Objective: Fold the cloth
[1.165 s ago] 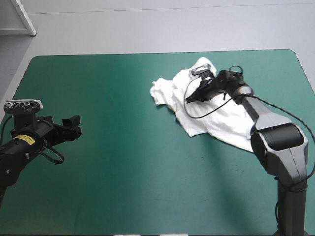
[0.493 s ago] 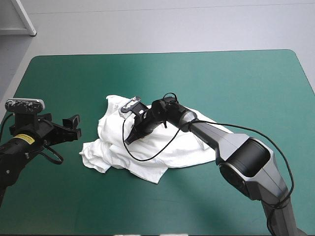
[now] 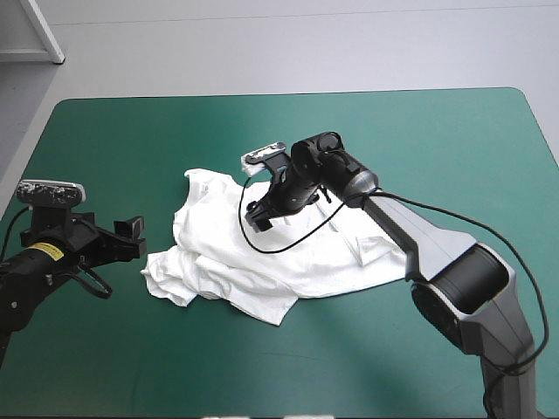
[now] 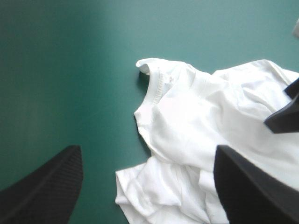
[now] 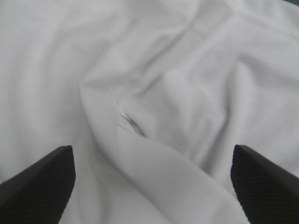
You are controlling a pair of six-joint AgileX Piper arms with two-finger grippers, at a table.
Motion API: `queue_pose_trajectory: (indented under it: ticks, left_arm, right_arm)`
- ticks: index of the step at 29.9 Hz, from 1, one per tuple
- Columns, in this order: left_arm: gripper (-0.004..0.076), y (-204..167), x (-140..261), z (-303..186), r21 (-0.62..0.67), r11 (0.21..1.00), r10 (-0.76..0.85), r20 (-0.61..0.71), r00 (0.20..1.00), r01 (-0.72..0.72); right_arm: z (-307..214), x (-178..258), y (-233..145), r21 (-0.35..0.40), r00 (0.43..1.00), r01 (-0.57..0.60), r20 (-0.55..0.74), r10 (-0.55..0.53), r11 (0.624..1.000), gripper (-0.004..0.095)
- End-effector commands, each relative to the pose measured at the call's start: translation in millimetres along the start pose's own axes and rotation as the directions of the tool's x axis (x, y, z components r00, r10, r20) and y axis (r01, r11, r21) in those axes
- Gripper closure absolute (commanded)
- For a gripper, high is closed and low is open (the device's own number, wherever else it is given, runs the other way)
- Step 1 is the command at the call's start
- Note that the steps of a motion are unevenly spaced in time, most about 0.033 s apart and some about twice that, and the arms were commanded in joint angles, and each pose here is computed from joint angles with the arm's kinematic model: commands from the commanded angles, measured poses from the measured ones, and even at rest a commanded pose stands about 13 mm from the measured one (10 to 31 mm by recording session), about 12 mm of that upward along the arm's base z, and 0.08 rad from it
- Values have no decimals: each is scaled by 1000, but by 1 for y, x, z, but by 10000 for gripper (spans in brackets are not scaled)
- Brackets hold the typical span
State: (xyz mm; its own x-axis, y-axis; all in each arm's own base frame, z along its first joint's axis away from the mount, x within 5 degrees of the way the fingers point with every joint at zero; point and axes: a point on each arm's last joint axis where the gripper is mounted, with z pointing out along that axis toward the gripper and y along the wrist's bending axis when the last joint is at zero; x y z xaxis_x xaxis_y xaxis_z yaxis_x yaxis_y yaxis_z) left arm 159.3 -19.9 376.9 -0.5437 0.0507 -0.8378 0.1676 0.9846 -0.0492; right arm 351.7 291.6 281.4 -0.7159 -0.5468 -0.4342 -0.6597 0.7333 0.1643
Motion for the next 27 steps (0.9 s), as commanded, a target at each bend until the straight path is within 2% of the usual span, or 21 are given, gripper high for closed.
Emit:
queue_pose_trajectory:
  ticks: [1, 4, 6, 10, 15, 22, 27]
  left_arm:
    - [162, -2, -10, -8, 11, 1000, 1, 46, 999, -1]
    - [162, -3, -3, -8, 22, 1000, 2, -25, 1000, -1]
    - [162, -4, 2, -9, 30, 1000, -1, -77, 997, 4]
    - [162, -5, 10, -10, 40, 999, -16, -165, 986, 23]
    - [162, -5, 14, -4, 43, 999, -18, -210, 978, 27]
    - [162, 1, 29, 41, 32, 998, -41, -340, 940, 55]
    - [162, 7, 43, 83, 4, 997, -66, -365, 929, 73]
  right_arm:
    - [-79, 5, -6, 183, 999, -35, 29, 30, 982, 123]
    - [-113, 18, -11, 306, 996, -77, 63, 60, 949, 186]
    - [-128, 33, -11, 330, 994, -101, 74, 81, 939, 192]
    - [-156, 77, -7, 343, 984, -179, 85, 159, 922, 192]
    - [-179, 142, -4, 359, 975, -222, 79, 208, 906, 192]
    - [-208, 219, -4, 390, 954, -295, 163, 250, 872, 194]
    - [-218, 245, -4, 404, 950, -302, 206, 236, 864, 194]
